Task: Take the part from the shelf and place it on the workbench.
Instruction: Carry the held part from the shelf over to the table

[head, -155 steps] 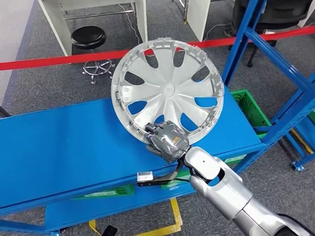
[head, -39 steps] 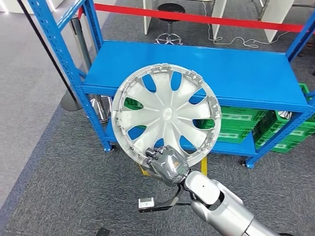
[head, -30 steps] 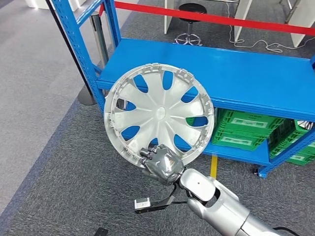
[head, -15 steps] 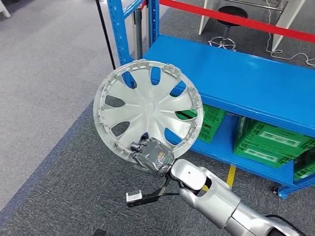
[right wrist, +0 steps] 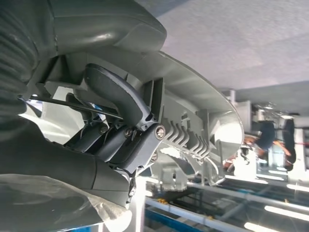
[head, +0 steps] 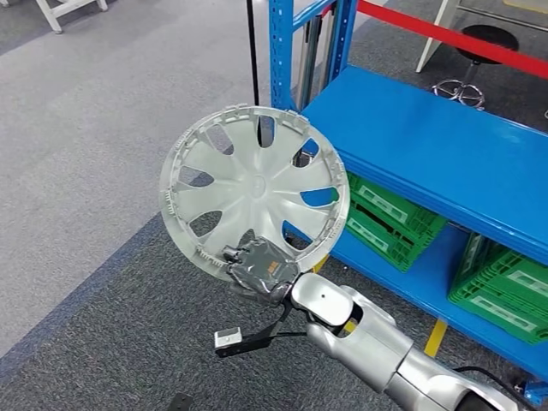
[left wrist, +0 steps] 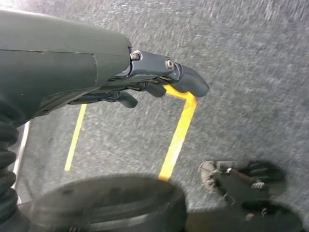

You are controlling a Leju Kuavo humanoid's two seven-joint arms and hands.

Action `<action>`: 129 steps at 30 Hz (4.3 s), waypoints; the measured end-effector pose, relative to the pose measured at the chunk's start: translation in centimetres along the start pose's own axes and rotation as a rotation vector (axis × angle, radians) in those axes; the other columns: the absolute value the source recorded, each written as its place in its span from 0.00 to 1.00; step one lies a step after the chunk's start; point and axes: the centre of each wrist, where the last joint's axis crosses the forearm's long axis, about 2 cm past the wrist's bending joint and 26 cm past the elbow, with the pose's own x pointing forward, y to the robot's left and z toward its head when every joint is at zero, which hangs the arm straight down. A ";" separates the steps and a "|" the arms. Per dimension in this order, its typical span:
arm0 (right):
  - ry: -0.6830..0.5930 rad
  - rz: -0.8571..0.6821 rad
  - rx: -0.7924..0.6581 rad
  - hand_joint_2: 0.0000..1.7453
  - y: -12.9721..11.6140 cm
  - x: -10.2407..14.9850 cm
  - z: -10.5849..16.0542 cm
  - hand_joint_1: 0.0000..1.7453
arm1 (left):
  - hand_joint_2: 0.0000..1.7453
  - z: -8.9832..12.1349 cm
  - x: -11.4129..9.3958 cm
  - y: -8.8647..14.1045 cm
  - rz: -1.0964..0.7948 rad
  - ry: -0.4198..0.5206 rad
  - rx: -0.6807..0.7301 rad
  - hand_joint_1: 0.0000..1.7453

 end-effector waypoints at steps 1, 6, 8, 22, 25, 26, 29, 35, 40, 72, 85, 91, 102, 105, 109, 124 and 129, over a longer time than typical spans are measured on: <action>-0.003 -0.004 -0.001 1.00 -0.1 0.2 -0.4 1.00 | 1.00 0.0 0.1 -0.2 -0.001 0.004 -0.001 0.00; -0.009 -0.007 0.005 1.00 -0.2 0.5 -1.1 1.00 | 1.00 0.0 1.0 -0.3 -0.007 -0.008 -0.001 0.00; -0.013 -0.011 0.011 1.00 0.0 0.7 -1.1 1.00 | 1.00 0.0 1.1 -0.4 -0.008 -0.010 -0.004 0.00; -0.047 -0.035 0.016 1.00 0.0 1.2 -1.6 1.00 | 1.00 0.1 0.8 -0.6 -0.009 0.005 -0.001 0.00; -0.054 -0.040 0.019 1.00 0.0 1.3 -1.6 1.00 | 1.00 0.1 0.8 -0.6 -0.008 0.007 0.000 0.00; -0.055 -0.042 0.018 1.00 0.0 1.3 -1.6 1.00 | 1.00 0.1 0.8 -0.6 -0.008 0.006 0.000 0.00; -0.063 -0.043 0.020 1.00 0.0 1.4 -1.6 1.00 | 1.00 0.1 0.8 -0.6 -0.009 0.008 0.002 0.00; -0.074 -0.049 0.018 1.00 -0.1 1.7 -1.9 1.00 | 1.00 0.1 0.8 -0.6 -0.013 0.008 0.006 0.00; -0.079 -0.050 0.023 1.00 0.0 1.8 -1.9 1.00 | 1.00 0.1 0.9 -0.5 -0.016 0.004 0.006 0.00; -0.092 -0.040 0.017 1.00 0.0 1.7 -1.9 1.00 | 1.00 0.0 1.4 -0.3 -0.093 -0.073 0.109 0.00; -0.128 -0.011 -0.002 1.00 -0.1 1.8 -1.8 1.00 | 1.00 0.0 1.9 -0.3 -0.121 -0.093 0.105 0.00; -0.140 -0.007 -0.010 1.00 -0.2 2.0 -1.9 1.00 | 1.00 0.0 1.9 -0.5 -0.126 -0.091 0.094 0.00; -0.164 -0.004 -0.039 1.00 -0.2 2.6 -2.0 1.00 | 1.00 0.0 1.9 -0.5 -0.149 -0.075 0.076 0.00; -0.166 -0.002 -0.050 1.00 -0.3 2.6 -1.9 1.00 | 1.00 0.0 2.1 -0.5 -0.154 -0.077 0.076 0.00; -0.169 0.001 -0.060 1.00 -0.5 2.5 -1.9 1.00 | 1.00 0.0 2.1 -0.5 -0.155 -0.077 0.077 0.00; -0.178 0.008 -0.054 1.00 -0.2 2.4 -1.4 1.00 | 1.00 0.1 2.1 -0.8 -0.165 -0.079 0.072 0.00; -0.178 0.011 -0.061 1.00 -0.1 2.3 -0.9 1.00 | 1.00 0.1 2.4 -0.7 -0.174 -0.088 0.079 0.00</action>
